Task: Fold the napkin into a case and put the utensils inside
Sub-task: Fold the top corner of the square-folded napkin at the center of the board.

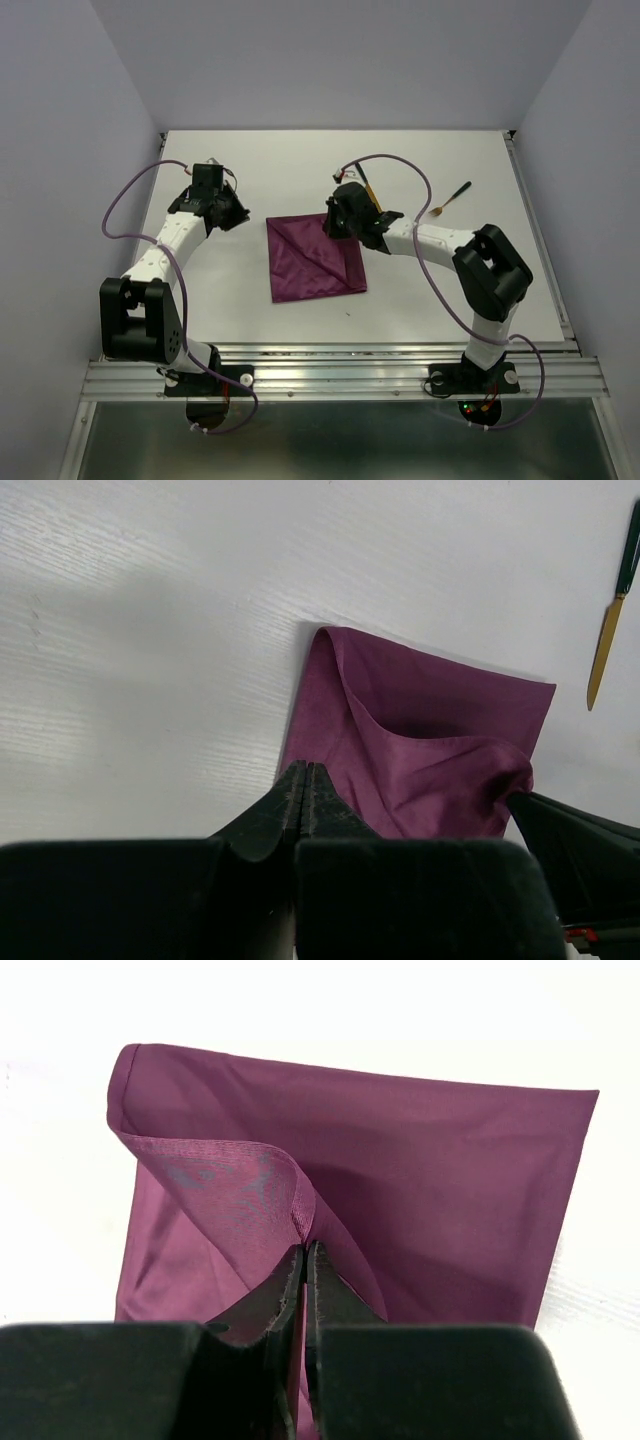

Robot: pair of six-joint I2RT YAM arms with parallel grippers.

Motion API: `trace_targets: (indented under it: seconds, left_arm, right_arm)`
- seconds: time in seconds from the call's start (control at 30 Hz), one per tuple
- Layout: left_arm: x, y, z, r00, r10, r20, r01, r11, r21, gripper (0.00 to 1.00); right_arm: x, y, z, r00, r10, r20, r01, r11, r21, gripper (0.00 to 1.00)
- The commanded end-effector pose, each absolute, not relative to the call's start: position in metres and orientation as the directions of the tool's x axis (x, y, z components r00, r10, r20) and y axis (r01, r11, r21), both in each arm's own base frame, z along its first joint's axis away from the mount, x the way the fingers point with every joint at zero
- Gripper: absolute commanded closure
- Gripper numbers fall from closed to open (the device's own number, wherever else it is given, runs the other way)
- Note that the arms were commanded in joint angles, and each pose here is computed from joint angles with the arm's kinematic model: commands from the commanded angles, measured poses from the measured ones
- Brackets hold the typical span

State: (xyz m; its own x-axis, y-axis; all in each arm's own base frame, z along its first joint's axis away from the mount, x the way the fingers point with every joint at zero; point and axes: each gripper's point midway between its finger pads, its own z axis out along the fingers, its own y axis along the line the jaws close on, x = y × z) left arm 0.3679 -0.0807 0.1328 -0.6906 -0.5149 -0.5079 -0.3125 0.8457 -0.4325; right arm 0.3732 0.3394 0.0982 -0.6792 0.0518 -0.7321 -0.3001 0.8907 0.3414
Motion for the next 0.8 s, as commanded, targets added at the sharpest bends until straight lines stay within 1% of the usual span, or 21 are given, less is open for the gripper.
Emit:
trace_targets:
  seconds: [0.0,0.2,0.23,0.4,0.77]
  left_arm:
    - [0.367,-0.081,0.145,-0.686,-0.499,-0.530,-0.279,0.852,-0.443,0.95]
    - [0.368,-0.085,0.140,-0.700,-0.499,-0.512,-0.271,0.848,-0.456,0.95]
    - [0.368,-0.086,0.140,-0.701,-0.499,-0.511,-0.268,0.847,-0.460,0.95]
    - [0.366,-0.086,0.138,-0.702,-0.497,-0.509,-0.268,0.848,-0.458,0.98]
    - [0.370,-0.089,0.128,-0.719,-0.490,-0.492,-0.266,0.849,-0.457,0.98]
  right_arm:
    - [0.393,0.344,0.115,-0.614,0.137,-0.777,-0.267,0.890,0.368,0.96]
    - [0.407,0.341,0.108,-0.594,0.139,-0.793,-0.243,0.908,0.341,0.98]
    - [0.410,0.342,0.109,-0.587,0.137,-0.798,-0.243,0.910,0.335,0.99]
    - [0.416,0.333,0.102,-0.581,0.135,-0.803,-0.215,0.926,0.311,0.99]
    - [0.427,0.315,0.090,-0.597,0.166,-0.785,-0.152,0.937,0.314,0.99]
